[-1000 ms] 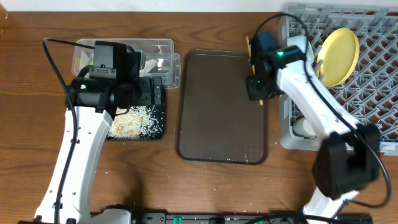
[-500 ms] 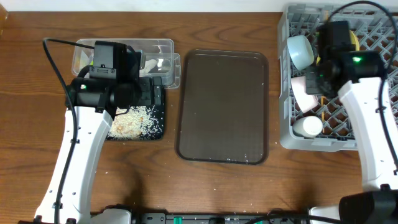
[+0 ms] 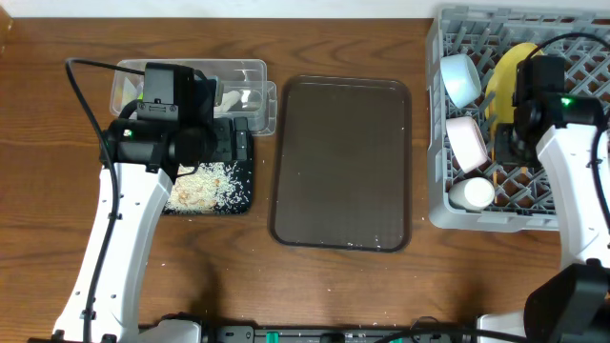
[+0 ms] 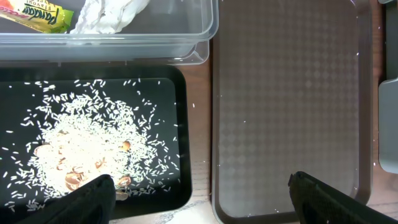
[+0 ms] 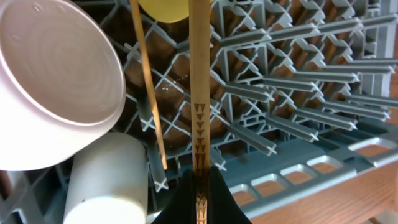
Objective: Sort waste into correct bins and load items into the dishwasher rack
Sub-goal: 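Carry the second chopstick into the rack and release it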
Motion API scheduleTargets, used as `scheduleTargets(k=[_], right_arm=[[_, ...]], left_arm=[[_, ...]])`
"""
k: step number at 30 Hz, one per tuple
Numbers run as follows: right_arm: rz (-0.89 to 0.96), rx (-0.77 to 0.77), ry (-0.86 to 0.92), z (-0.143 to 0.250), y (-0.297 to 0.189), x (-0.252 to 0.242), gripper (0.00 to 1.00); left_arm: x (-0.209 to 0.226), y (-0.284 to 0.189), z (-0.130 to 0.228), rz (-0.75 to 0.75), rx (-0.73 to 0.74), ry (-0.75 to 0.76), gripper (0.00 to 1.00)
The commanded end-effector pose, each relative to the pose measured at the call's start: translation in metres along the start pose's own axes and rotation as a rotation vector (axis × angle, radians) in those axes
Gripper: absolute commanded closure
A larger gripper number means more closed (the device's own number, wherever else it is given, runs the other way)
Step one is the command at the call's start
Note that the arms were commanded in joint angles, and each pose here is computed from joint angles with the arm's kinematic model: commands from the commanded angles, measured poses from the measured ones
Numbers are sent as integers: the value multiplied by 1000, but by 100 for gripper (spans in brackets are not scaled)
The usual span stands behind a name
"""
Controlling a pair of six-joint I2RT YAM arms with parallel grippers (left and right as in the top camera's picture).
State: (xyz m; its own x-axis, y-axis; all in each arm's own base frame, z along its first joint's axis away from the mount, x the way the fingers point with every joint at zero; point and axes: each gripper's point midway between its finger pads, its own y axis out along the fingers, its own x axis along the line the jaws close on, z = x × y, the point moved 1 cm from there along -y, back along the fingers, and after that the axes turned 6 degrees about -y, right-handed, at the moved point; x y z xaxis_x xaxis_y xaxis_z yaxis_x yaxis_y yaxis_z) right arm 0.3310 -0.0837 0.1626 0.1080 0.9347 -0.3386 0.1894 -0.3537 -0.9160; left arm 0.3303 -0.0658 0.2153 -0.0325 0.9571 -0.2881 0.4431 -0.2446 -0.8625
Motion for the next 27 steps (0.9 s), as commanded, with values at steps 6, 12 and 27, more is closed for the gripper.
scheduleTargets(k=[6, 12, 27], right_arm=[[17, 16, -33, 3, 7, -2, 71], [16, 16, -30, 3, 7, -2, 37], [-327, -185, -2, -2, -110, 26, 1]], left_arm=[[0, -1, -3, -4, -7, 3, 9], [0, -1, -4, -4, -8, 4, 9], [0, -1, -3, -4, -7, 3, 9]])
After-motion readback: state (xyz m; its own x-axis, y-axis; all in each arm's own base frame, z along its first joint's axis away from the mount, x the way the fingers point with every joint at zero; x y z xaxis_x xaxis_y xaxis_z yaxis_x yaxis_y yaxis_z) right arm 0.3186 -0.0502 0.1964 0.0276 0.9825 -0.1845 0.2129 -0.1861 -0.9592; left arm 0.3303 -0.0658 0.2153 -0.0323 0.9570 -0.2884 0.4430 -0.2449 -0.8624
